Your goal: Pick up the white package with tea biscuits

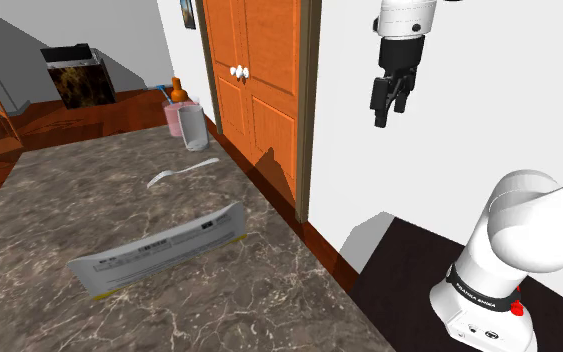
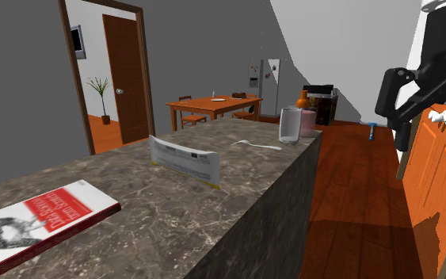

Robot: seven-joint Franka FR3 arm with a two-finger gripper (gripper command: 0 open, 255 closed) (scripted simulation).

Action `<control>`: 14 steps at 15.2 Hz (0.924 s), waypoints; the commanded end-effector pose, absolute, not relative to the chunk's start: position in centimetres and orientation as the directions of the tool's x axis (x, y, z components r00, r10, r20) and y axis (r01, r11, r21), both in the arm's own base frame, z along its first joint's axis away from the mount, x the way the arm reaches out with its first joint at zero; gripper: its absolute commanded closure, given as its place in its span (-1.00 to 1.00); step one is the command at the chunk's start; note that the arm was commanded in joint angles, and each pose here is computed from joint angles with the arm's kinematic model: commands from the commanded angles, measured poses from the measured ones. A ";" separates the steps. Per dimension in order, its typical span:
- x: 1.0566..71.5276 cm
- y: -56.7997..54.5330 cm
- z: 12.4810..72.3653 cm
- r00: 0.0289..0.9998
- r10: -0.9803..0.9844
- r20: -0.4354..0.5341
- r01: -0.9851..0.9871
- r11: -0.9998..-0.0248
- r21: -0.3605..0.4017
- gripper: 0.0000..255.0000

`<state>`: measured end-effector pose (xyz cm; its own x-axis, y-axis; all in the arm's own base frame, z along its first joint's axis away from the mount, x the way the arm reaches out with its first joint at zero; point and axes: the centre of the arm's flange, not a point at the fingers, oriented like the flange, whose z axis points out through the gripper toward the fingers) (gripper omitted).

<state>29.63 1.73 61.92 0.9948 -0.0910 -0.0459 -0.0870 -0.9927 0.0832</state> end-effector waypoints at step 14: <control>41.6 12.9 59.4 0.944 0.326 -0.045 0.328 -0.943 0.056 -1.00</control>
